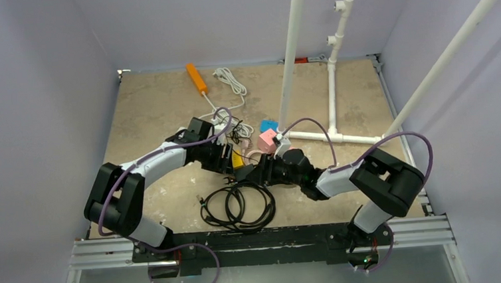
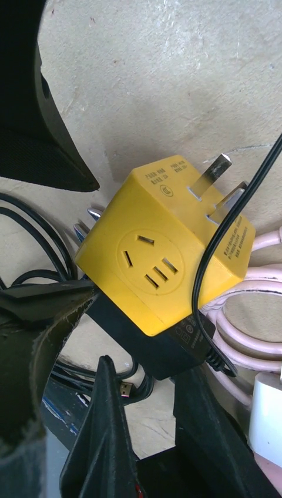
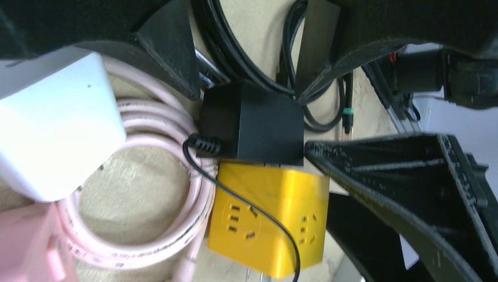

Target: Pull the plug off the socket

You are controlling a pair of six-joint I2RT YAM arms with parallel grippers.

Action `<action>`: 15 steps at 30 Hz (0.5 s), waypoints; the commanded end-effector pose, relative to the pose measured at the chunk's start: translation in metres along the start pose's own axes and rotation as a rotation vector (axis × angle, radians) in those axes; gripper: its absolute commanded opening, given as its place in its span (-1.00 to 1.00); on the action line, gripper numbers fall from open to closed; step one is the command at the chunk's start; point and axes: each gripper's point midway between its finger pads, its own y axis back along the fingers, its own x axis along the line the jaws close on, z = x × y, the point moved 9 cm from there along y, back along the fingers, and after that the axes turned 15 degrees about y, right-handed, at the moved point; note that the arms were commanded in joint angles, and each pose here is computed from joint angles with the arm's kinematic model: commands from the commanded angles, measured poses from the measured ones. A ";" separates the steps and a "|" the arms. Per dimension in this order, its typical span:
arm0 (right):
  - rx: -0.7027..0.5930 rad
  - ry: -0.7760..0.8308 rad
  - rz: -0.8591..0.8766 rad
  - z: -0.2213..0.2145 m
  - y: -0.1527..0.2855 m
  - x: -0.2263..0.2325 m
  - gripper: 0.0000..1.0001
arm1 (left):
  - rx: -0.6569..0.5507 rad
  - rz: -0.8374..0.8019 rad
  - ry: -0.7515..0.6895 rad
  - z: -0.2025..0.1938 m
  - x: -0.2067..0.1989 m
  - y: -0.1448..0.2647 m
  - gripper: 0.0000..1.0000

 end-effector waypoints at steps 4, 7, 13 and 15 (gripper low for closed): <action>-0.094 -0.082 0.069 0.017 -0.013 0.012 0.24 | -0.026 -0.059 -0.019 0.012 -0.013 0.001 0.02; -0.103 -0.107 0.112 0.018 -0.016 0.016 0.20 | -0.017 -0.060 -0.020 0.011 -0.014 0.000 -0.05; -0.152 -0.154 0.141 0.020 -0.014 0.022 0.10 | -0.008 -0.061 -0.019 0.010 -0.014 -0.001 -0.12; -0.161 -0.159 0.130 0.021 -0.016 0.021 0.10 | -0.007 -0.067 -0.019 0.010 -0.015 -0.001 -0.16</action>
